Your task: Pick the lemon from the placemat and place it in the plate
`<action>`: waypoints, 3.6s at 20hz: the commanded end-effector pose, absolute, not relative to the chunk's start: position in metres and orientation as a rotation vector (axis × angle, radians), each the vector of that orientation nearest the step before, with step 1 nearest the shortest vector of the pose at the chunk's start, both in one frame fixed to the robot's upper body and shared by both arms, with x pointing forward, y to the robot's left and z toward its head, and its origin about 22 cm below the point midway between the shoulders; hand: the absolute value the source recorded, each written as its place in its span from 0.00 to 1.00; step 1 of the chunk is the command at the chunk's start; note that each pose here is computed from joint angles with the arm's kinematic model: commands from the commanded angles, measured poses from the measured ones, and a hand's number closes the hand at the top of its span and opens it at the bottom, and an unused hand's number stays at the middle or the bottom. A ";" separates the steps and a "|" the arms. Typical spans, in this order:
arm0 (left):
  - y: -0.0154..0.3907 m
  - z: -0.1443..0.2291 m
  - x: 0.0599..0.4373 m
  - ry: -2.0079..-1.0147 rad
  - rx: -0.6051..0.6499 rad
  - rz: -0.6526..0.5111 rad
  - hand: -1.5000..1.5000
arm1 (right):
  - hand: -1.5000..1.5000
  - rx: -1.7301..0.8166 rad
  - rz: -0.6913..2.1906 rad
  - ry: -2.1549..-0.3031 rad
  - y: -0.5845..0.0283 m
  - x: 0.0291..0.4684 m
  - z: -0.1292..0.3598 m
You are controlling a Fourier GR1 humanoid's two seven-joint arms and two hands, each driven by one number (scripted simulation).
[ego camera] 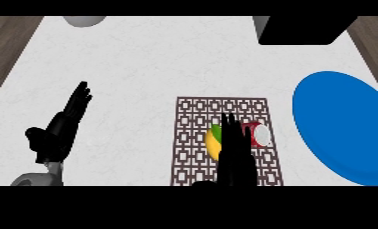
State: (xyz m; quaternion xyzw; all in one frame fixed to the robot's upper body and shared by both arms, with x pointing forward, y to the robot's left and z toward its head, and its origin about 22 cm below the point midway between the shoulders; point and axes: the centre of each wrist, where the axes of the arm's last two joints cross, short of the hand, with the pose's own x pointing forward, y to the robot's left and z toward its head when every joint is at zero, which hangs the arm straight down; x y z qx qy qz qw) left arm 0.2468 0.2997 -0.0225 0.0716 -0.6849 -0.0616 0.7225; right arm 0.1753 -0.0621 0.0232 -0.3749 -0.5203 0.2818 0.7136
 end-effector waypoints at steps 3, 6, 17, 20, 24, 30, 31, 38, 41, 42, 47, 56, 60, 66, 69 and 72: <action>0.306 -0.012 0.256 -1.516 0.162 -0.135 0.50 | 0.00 -0.895 0.687 -0.955 -0.062 0.178 0.047; 0.311 -0.015 0.258 -1.521 0.161 -0.133 0.50 | 0.00 -0.866 0.683 -0.939 -0.066 0.189 0.026; 0.283 -0.016 0.258 -1.535 0.137 -0.152 0.50 | 0.00 -0.916 0.742 -0.844 -0.051 0.211 0.009; 0.299 -0.026 0.251 -1.513 0.163 -0.144 0.50 | 0.00 -0.917 0.708 -0.848 -0.079 0.211 -0.026; 0.306 -0.019 0.254 -1.510 0.135 -0.142 0.50 | 0.00 -0.870 0.715 -0.857 -0.082 0.222 -0.033; 0.305 -0.009 0.262 -1.537 0.146 -0.138 0.50 | 1.00 -0.814 0.814 -0.912 -0.074 0.210 -0.050; 0.299 -0.017 0.254 -1.519 0.155 -0.136 0.50 | 1.00 -0.786 0.805 -0.929 -0.076 0.225 -0.020; 0.312 -0.020 0.241 -1.510 0.176 -0.151 0.50 | 1.00 -0.942 0.825 -1.062 -0.067 0.225 -0.027; 0.305 -0.015 0.258 -1.498 0.182 -0.120 0.50 | 1.00 -1.052 0.843 -1.048 -0.186 0.207 -0.033; 0.320 -0.020 0.245 -1.495 0.198 -0.108 0.50 | 1.00 -1.098 0.834 -0.991 -0.225 0.200 -0.036; 0.325 -0.029 0.236 -1.468 0.236 -0.043 0.50 | 1.00 -1.256 0.781 -0.952 -0.327 0.187 -0.020; 0.342 -0.022 0.224 -1.475 0.267 -0.041 0.50 | 1.00 -1.274 0.756 -1.177 -0.430 0.154 0.055; 0.331 -0.032 0.217 -1.467 0.239 -0.057 0.50 | 1.00 -1.342 0.646 -1.333 -0.468 0.143 0.082; 0.325 -0.020 0.232 -1.510 0.217 -0.084 0.50 | 1.00 -1.313 0.575 -1.476 -0.521 0.104 0.125; 0.317 -0.028 0.235 -1.503 0.197 -0.093 0.50 | 1.00 -1.261 0.527 -1.517 -0.546 0.083 0.146; 0.304 -0.023 0.249 -1.504 0.172 -0.135 0.50 | 1.00 -1.250 0.489 -1.515 -0.565 0.074 0.151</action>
